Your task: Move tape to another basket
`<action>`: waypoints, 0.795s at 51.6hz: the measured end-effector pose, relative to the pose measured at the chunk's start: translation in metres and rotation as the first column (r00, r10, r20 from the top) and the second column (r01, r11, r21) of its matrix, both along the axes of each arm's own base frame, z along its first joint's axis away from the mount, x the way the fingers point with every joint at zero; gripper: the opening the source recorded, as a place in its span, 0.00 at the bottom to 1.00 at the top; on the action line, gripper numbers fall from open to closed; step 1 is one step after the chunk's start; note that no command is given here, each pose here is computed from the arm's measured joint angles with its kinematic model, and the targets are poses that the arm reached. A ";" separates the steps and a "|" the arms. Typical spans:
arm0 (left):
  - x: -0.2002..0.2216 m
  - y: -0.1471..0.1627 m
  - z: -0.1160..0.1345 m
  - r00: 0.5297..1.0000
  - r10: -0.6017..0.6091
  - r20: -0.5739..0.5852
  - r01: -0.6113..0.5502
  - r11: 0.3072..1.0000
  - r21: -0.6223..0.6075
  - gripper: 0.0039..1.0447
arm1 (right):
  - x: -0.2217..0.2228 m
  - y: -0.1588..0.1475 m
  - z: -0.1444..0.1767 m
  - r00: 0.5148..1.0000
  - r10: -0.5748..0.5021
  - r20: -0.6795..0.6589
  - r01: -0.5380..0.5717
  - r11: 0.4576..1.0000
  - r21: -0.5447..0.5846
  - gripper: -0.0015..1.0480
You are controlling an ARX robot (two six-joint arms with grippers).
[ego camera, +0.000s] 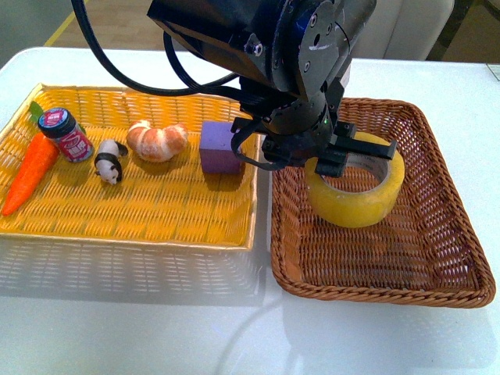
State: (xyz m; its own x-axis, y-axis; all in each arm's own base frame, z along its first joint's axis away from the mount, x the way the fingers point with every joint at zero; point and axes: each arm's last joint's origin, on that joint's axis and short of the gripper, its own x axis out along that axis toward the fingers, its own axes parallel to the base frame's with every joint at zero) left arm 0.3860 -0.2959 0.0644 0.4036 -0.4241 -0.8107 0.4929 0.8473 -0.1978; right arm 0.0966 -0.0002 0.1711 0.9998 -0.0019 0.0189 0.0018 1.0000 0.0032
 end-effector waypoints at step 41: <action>-0.034 0.124 0.072 0.958 0.246 0.144 -0.186 0.921 -0.342 0.92 | 0.000 0.000 0.000 1.000 0.000 0.000 0.000 1.000 0.000 0.91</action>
State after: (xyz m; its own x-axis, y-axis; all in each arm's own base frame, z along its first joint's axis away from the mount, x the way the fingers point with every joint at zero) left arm 0.3521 -0.1719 0.1368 0.6412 -0.5350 -0.5501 0.3579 0.8426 -0.4023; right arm 0.0966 -0.0002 0.1711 0.9998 -0.0019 0.0189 0.0018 1.0000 0.0032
